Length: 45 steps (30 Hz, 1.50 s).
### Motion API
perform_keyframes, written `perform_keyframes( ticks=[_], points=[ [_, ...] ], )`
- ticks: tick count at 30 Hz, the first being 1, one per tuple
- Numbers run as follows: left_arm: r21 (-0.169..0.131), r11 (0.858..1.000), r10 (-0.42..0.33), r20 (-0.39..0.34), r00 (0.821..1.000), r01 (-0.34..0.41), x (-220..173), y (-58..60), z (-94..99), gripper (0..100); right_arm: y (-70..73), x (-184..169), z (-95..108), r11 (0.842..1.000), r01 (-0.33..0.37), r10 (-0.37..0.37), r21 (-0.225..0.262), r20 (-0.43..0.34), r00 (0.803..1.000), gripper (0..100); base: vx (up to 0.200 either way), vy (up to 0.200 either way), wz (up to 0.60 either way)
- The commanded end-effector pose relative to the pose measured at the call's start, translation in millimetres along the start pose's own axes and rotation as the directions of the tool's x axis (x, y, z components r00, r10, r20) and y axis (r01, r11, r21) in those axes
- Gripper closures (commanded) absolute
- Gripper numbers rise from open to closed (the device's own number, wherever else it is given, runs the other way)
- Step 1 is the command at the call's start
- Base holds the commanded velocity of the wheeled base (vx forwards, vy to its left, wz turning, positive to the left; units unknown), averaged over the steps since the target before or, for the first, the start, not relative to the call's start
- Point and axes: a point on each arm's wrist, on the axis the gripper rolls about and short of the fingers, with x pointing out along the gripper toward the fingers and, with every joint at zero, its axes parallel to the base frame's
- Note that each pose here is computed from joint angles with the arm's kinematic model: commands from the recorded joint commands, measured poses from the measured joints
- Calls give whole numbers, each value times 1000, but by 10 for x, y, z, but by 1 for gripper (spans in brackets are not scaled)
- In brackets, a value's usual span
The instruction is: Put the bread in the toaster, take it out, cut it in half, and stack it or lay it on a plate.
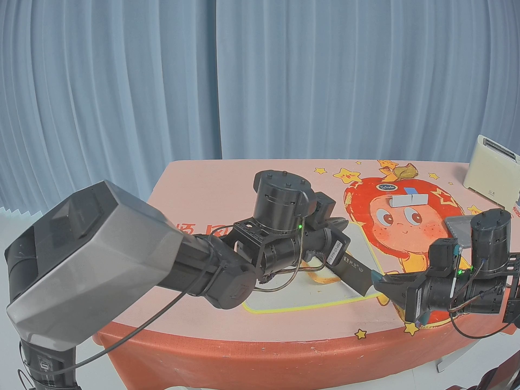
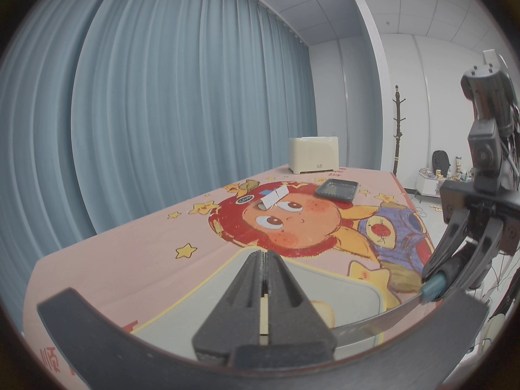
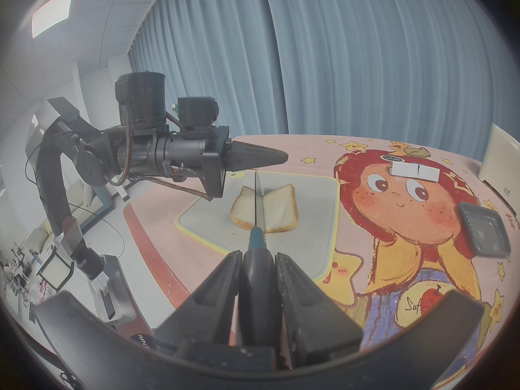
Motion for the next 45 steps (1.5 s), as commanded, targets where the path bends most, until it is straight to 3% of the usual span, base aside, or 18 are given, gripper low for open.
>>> perform_keyframes(
  ticks=[1,7,8,15,39,45],
  points=[
    [5,1000,2,54,999,-3,-74,3,213,100,6,-1,23,1000,-4,4,-1,8,1000,100,0,0,0],
    [5,1000,4,52,999,-4,-154,2,282,100,8,-1,34,1000,-4,4,-2,13,1000,100,0,0,0],
    [2,1000,0,11,1000,0,-183,-12,169,100,9,-5,42,1000,-5,5,-2,16,1000,100,0,0,0],
    [2,1000,-9,-48,999,9,-191,-46,-25,100,6,-1,46,1000,-4,3,10,16,1000,100,0,0,0],
    [-8,1000,-16,-134,991,15,-43,-52,-361,100,3,2,8,1000,-2,2,12,-4,1000,100,0,0,0],
    [-5,1000,-9,-127,992,8,-41,-48,-338,100,-2,1,-27,1000,1,-1,13,-20,1000,100,0,0,0]
  ],
)
